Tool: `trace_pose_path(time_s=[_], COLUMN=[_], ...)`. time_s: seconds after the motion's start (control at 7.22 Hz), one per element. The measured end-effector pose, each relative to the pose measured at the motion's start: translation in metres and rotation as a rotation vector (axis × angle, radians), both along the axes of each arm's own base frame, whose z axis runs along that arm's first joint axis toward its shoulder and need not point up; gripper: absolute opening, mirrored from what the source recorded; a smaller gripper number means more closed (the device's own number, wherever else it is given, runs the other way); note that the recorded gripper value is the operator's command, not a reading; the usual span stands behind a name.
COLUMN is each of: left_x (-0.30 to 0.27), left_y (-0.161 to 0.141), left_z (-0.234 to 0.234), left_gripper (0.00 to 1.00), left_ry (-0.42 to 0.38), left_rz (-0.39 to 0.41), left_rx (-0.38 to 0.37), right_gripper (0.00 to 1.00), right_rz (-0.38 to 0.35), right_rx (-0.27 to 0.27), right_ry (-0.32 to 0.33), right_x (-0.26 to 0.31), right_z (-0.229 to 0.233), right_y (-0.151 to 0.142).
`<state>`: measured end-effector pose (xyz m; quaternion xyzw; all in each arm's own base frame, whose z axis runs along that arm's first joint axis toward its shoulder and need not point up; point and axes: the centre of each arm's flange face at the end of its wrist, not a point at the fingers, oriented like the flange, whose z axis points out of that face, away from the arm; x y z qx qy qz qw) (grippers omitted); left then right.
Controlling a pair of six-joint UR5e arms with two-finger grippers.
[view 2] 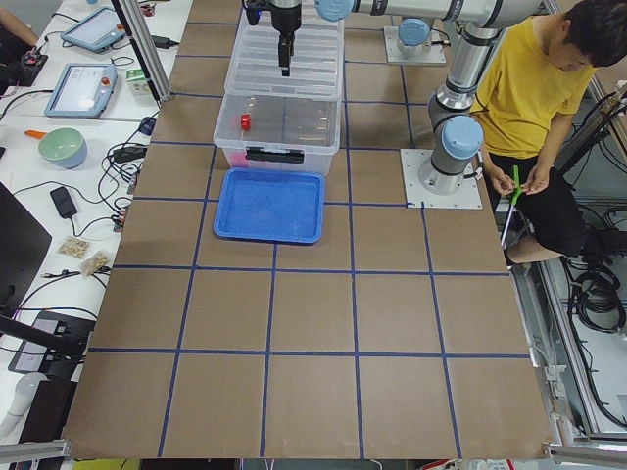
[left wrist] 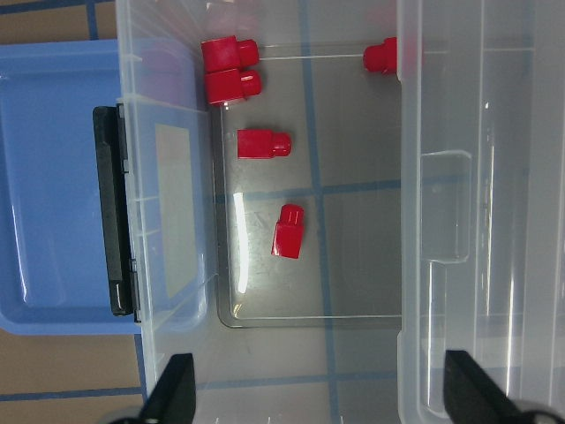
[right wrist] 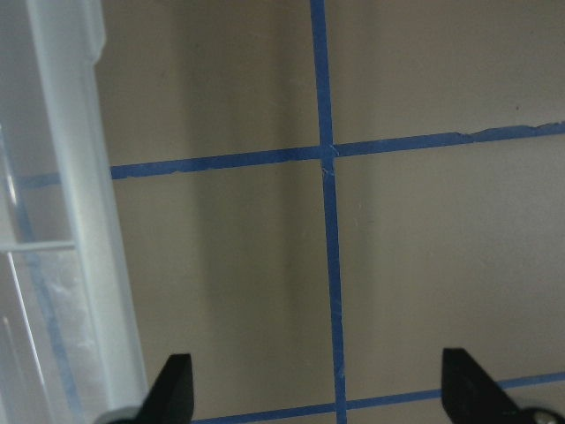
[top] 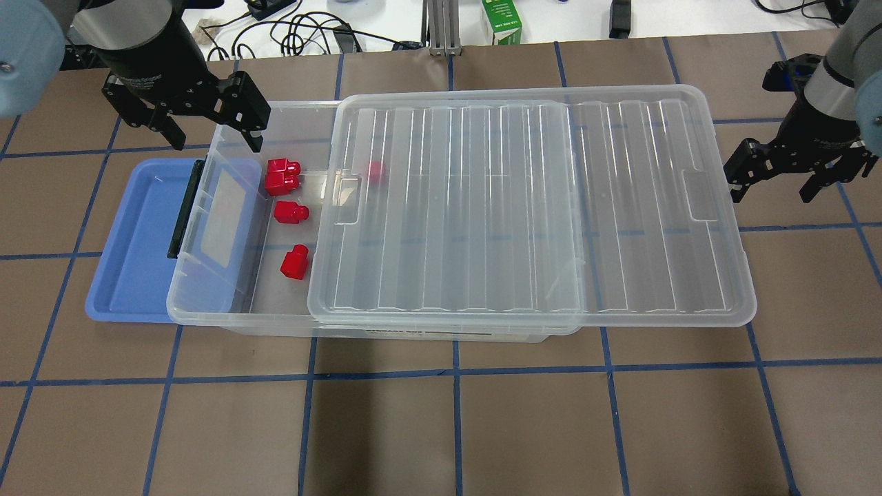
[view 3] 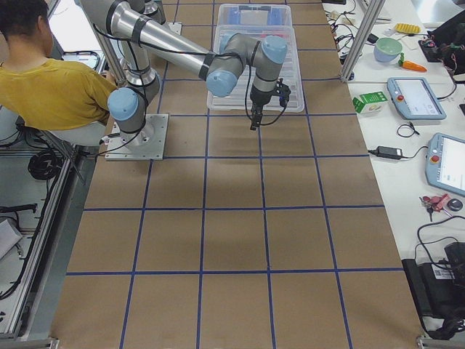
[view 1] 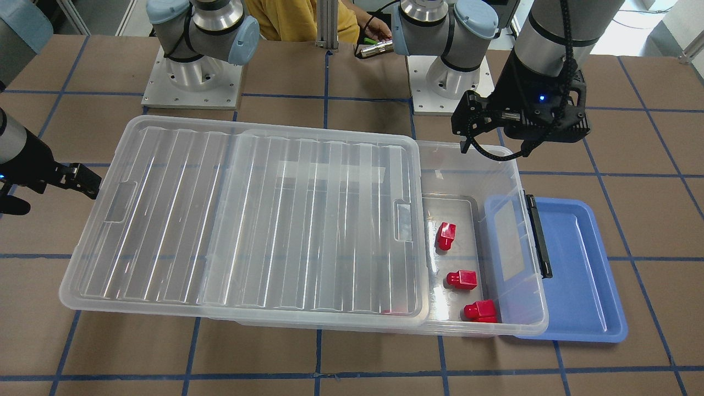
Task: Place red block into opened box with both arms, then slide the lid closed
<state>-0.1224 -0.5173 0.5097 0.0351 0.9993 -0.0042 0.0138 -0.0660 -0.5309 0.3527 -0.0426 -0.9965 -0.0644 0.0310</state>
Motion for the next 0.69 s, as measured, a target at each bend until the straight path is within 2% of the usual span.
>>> trace_pose_path(time_s=[0.69], left_x=[0.000], left_y=[0.001], left_z=[-0.002], left_gripper=[1.00], left_ry=[-0.002], left_rz=[0.000], left_rx=[0.005], right_gripper=[1.00], right_rz=[0.025], right_rx=[-0.027], right_ry=[-0.007], right_x=[0.016], right_z=[-0.002], right_y=[-0.006])
